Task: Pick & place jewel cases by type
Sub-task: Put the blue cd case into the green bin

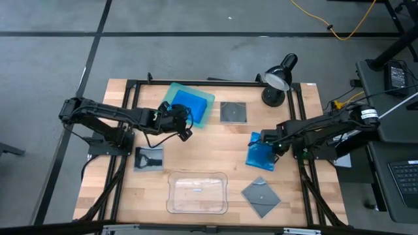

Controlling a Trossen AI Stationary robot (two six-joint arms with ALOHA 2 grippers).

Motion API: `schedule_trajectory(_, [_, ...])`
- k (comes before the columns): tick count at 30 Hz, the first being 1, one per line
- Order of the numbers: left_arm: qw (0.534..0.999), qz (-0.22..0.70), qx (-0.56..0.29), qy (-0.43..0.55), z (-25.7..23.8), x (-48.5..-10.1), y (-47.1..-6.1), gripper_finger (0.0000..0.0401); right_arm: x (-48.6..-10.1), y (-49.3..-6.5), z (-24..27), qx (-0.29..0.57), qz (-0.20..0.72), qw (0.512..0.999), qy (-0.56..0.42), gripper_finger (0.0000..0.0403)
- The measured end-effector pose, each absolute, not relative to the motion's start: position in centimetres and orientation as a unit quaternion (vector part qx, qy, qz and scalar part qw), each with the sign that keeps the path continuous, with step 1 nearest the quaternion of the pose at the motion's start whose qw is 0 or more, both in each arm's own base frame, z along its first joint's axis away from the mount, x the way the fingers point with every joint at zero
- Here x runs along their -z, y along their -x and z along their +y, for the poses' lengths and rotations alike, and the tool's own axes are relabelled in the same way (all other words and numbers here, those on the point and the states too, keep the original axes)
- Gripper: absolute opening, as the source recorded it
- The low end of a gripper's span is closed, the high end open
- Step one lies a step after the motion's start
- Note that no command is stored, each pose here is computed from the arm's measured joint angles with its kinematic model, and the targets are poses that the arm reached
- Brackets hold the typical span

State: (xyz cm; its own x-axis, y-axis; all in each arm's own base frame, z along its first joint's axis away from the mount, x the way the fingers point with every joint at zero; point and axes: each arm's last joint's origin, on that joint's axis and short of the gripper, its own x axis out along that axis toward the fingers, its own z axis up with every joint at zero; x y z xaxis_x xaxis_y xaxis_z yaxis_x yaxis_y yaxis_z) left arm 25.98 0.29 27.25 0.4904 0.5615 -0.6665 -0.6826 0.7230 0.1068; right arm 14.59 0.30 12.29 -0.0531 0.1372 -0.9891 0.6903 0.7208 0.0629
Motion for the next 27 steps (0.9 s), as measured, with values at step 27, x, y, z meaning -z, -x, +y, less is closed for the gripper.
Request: schedule_trajectory(27, [0.860,0.384,-0.236,0.239,1.4,-21.6,-32.2,0.0068,-12.1,-24.3,-1.0,0.134,0.788,0.568,-0.197,0.0009])
